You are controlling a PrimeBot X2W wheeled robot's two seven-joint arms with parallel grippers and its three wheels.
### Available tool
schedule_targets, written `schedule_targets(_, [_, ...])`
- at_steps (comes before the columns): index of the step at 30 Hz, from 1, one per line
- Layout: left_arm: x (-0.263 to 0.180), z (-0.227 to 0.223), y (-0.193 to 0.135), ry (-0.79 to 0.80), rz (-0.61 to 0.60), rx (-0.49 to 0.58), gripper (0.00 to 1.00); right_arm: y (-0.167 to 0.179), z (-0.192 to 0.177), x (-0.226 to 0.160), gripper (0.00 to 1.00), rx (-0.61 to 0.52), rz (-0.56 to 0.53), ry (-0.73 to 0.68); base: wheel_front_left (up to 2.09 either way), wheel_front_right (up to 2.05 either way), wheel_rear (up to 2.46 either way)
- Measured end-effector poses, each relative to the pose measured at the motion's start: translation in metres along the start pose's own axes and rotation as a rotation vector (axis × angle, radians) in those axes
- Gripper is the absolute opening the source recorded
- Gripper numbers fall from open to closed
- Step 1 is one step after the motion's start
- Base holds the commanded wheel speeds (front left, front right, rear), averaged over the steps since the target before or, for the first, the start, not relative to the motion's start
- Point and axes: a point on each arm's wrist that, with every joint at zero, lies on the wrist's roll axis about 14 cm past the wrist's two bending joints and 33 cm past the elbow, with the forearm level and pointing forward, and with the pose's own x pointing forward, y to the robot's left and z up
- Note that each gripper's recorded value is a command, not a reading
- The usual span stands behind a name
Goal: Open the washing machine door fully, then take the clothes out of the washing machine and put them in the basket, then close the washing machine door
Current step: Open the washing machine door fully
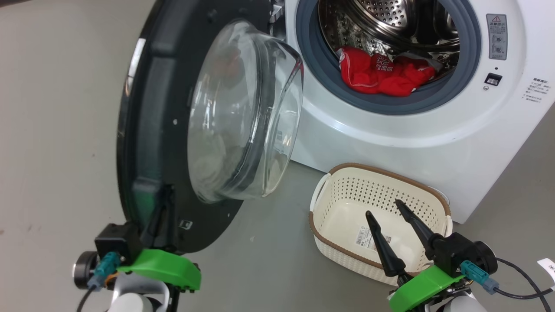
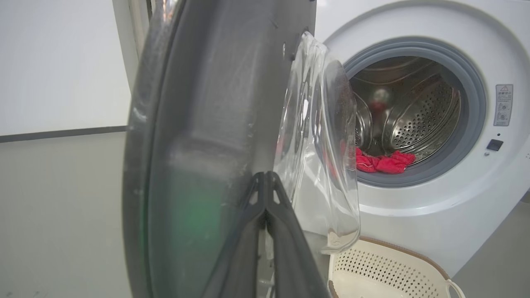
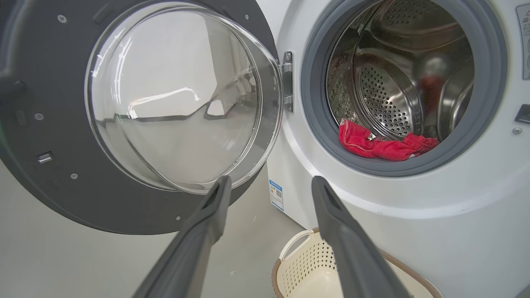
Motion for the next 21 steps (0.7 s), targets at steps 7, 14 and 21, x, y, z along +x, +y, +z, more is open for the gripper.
schedule_targets(7, [0.004, 0.000, 0.023, -0.002, 0.069, 0.014, 0.00, -0.004, -0.003, -0.001, 1.00, -0.022, -0.006, 0.009, 0.00, 0.00, 0.00])
schedule_targets(14, [0.009, -0.005, 0.042, 0.007, 0.122, 0.015, 0.00, -0.009, -0.006, -0.003, 1.00, -0.020, -0.020, 0.015, 0.00, 0.00, 0.00])
schedule_targets(21, [0.015, -0.009, 0.053, 0.014, 0.161, 0.011, 0.00, -0.015, -0.009, -0.004, 1.00, -0.020, -0.033, 0.027, 0.00, 0.00, 0.00])
